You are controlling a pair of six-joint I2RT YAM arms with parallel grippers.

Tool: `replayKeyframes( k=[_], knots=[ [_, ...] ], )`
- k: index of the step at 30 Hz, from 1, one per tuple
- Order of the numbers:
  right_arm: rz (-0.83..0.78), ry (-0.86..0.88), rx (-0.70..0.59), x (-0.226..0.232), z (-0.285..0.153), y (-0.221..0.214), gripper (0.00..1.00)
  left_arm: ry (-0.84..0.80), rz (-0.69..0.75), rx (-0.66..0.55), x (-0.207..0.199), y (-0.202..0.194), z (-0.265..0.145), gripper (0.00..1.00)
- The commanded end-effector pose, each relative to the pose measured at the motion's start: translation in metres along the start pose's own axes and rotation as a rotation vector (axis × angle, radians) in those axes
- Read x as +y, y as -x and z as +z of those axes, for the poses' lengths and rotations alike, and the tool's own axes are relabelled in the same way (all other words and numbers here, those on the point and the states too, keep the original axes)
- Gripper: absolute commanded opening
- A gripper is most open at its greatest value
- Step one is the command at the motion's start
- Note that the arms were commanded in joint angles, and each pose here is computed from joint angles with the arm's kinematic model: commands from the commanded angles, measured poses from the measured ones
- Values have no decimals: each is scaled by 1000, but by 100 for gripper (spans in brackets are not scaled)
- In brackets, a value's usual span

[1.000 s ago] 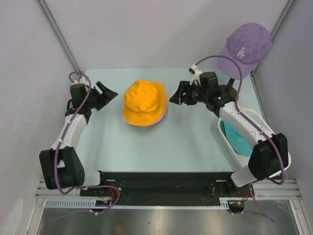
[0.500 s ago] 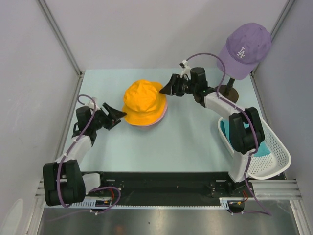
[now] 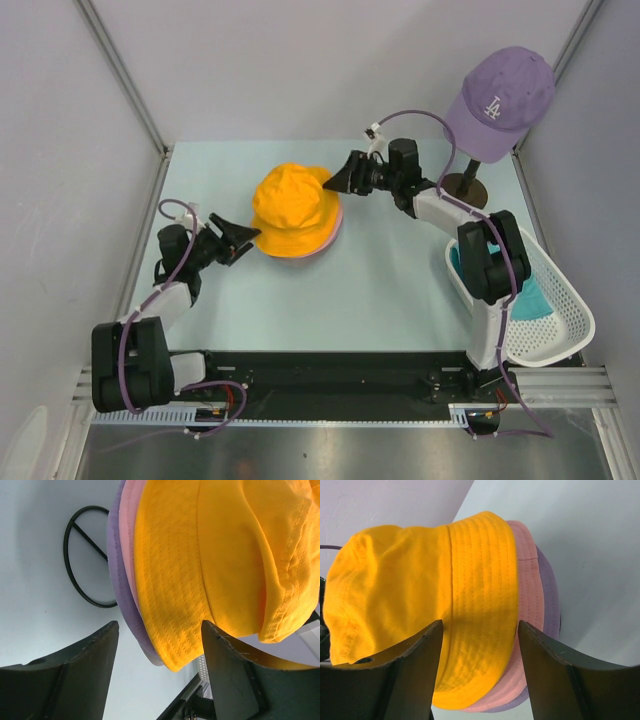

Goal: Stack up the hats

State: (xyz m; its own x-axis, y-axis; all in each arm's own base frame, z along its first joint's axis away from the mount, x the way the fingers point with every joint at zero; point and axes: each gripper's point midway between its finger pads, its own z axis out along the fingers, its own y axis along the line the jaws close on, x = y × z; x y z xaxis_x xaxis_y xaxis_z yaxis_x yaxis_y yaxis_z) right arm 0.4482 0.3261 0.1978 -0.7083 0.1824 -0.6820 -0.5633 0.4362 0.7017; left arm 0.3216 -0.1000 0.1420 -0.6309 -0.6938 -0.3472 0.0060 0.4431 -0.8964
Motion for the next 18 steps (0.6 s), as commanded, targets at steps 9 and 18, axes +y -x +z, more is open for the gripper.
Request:
replayKeyframes(
  k=[9,18],
  knots=[
    [-12,129,-44,17,11,19,55,-82,7,-19,-9,6,6,51],
    [15,86,-2,9,8,5,22,-88,-8,-33,-9,10,10,38]
  ],
)
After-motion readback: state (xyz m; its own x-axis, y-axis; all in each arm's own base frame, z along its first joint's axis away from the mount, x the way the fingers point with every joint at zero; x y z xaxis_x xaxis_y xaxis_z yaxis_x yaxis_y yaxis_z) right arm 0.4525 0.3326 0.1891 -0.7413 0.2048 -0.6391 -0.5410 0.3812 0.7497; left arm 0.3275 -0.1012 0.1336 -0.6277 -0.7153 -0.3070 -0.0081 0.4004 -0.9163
